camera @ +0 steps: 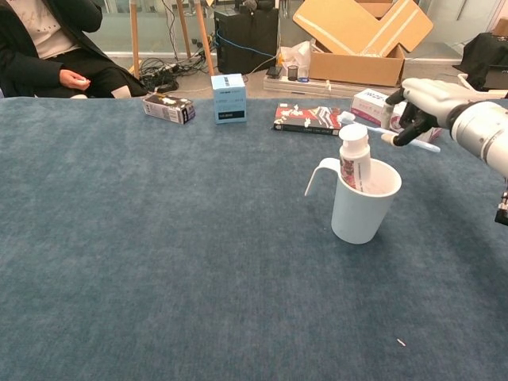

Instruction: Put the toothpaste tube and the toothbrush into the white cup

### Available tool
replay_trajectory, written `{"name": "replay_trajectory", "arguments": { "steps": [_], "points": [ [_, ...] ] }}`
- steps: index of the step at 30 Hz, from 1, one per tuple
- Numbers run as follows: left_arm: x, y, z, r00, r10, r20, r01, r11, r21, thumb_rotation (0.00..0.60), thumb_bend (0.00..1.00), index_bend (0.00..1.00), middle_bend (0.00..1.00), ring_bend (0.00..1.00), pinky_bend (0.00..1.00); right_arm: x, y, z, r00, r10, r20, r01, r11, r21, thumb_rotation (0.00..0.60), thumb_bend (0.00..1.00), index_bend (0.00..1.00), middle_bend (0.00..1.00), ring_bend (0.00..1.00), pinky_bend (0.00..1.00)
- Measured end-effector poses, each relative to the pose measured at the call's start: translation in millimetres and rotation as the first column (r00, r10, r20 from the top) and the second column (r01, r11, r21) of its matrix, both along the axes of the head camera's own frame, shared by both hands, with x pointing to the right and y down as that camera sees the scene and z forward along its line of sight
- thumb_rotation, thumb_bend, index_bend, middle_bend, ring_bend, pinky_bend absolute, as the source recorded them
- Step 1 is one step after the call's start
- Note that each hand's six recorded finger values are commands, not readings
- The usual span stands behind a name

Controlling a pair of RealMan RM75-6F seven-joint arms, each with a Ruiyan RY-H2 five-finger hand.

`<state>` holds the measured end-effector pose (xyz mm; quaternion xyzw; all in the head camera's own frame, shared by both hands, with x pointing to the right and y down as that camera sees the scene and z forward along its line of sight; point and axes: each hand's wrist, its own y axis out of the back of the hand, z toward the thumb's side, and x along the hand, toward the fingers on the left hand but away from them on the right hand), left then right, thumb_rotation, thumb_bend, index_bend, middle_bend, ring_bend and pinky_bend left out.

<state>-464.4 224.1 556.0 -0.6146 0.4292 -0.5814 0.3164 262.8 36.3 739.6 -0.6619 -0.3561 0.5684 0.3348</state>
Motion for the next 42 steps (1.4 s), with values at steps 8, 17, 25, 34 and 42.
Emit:
{"name": "replay_trajectory", "arguments": {
  "steps": [8, 17, 25, 34, 42],
  "points": [
    [-1, 0, 1, 1.000, -0.002, 0.006, 0.002, 1.000, 0.000, 0.600, 0.04, 0.66, 0.62, 0.53, 0.63, -7, -9, -42, 0.990, 0.064, 0.128, -0.068, 0.997, 0.021, 0.600, 0.30, 0.64, 1.00, 1.00, 1.00],
    [-1, 1, 3, 1.000, 0.000, 0.012, 0.000, 1.000, -0.004, 0.600, 0.04, 0.66, 0.62, 0.53, 0.63, -16, -4, -79, 0.963, 0.123, 0.239, -0.123, 0.992, -0.016, 0.600, 0.30, 0.64, 1.00, 1.00, 1.00],
    [-2, 1, 4, 1.000, -0.001, 0.016, 0.001, 1.000, -0.009, 0.600, 0.04, 0.66, 0.62, 0.53, 0.63, -31, 13, -100, 0.929, 0.152, 0.337, -0.131, 0.988, -0.084, 0.600, 0.30, 0.64, 1.00, 1.00, 1.00],
    [-2, 2, 4, 1.000, -0.001, 0.017, 0.001, 1.000, -0.009, 0.600, 0.04, 0.66, 0.62, 0.53, 0.63, -38, 33, -116, 0.888, 0.186, 0.420, -0.131, 0.979, -0.158, 0.600, 0.30, 0.64, 1.00, 1.00, 1.00],
    [-3, 1, 4, 1.000, -0.003, 0.017, 0.003, 1.000, -0.008, 0.600, 0.04, 0.66, 0.62, 0.53, 0.63, -36, 42, -116, 0.841, 0.248, 0.480, -0.163, 0.964, -0.212, 0.600, 0.30, 0.64, 1.00, 1.00, 1.00]
  ]
}}
